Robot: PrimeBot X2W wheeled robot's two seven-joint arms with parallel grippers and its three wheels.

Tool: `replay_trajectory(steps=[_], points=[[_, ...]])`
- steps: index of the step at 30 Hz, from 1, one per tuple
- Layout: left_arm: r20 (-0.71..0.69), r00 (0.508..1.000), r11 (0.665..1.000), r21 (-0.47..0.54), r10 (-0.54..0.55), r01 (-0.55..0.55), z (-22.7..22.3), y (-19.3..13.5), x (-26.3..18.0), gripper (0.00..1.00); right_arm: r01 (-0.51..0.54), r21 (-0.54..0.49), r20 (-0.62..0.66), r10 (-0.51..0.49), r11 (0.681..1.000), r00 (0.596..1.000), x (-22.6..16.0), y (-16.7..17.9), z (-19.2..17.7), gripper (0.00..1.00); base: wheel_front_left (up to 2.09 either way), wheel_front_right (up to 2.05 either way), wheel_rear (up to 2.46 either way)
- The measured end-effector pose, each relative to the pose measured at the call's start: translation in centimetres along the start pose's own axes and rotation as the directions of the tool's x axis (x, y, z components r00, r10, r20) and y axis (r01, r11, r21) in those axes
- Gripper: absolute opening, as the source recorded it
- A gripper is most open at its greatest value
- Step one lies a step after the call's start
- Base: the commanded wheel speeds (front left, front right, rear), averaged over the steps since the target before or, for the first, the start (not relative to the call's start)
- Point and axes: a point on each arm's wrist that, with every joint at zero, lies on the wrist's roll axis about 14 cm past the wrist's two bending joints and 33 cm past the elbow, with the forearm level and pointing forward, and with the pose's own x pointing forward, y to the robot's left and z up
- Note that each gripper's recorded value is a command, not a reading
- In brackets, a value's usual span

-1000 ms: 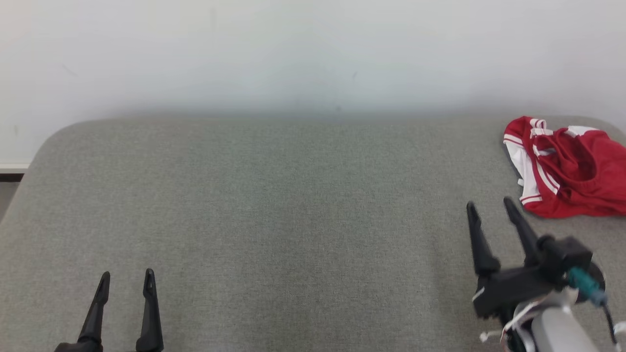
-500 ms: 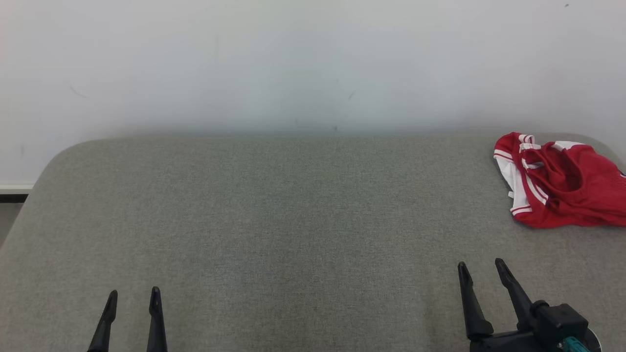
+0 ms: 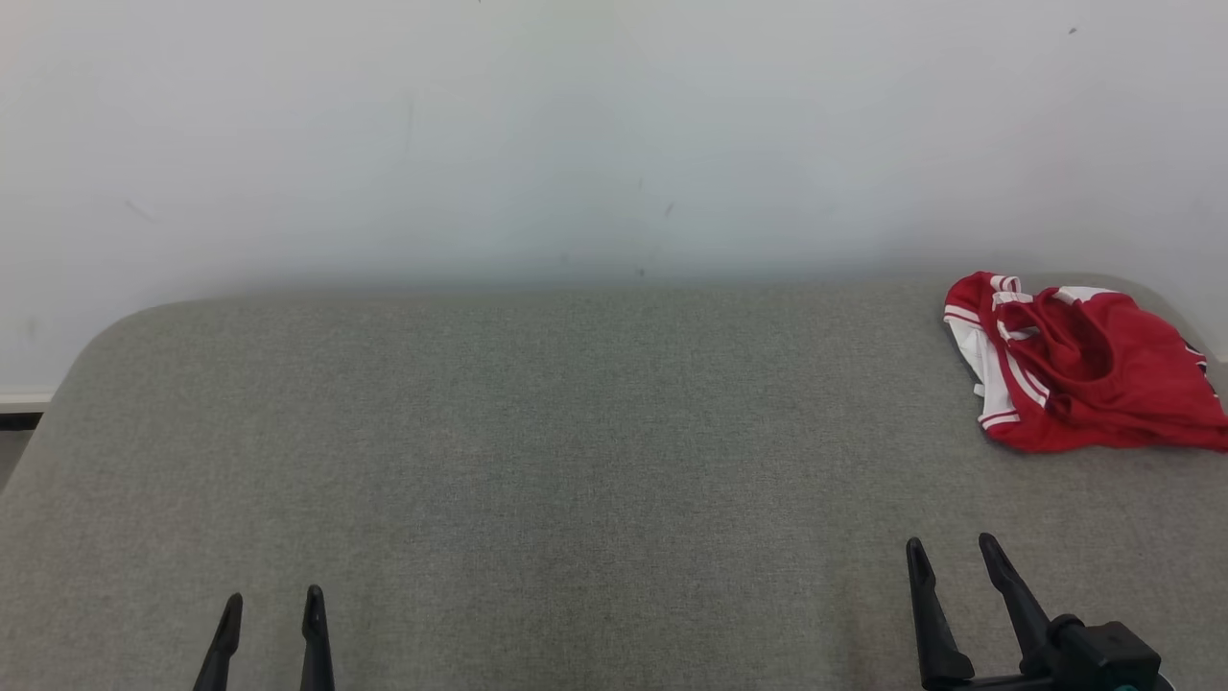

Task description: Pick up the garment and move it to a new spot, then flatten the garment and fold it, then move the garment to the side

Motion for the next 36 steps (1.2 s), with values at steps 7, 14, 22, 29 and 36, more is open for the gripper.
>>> replay_trajectory(steps=[7, 14, 22, 29, 36], points=[[-0.034, 0.999, 1.0, 0.002, -0.01, 0.01, -1.1, -0.3, -0.2, 1.0, 0.009, 0.006, -0.002, -0.009, 1.0, 1.0, -0.3, -0.2, -0.3, 1.0, 0.0, 0.0, 0.0], [-0.107, 0.994, 1.0, -0.003, 0.003, -0.003, -3.2, -0.1, -1.1, 0.0, 0.026, 0.022, -0.071, -0.024, 0.999, 0.997, -1.3, -0.4, -2.6, 0.0, 0.0, 0.0, 0.0], [-0.149, 0.988, 0.988, -0.139, 0.044, -0.065, -4.0, 0.6, -1.0, 0.0, 0.075, 0.161, -0.095, -0.06, 0.984, 0.994, -1.3, -1.1, -3.1, 0.0, 0.0, 0.0, 0.0], [-0.158, 0.985, 0.961, -0.257, 0.066, -0.105, -4.0, 0.9, -0.7, 0.0, 0.111, 0.278, -0.1, -0.086, 0.954, 0.991, -0.9, -1.7, -3.0, 0.0, 0.0, 0.0, 0.0], [-0.166, 0.983, 0.928, -0.348, 0.077, -0.132, -4.0, 1.1, -0.3, 0.0, 0.134, 0.369, -0.104, -0.103, 0.92, 0.989, -0.6, -2.2, -2.9, 0.0, 0.0, 0.0, 0.0]])
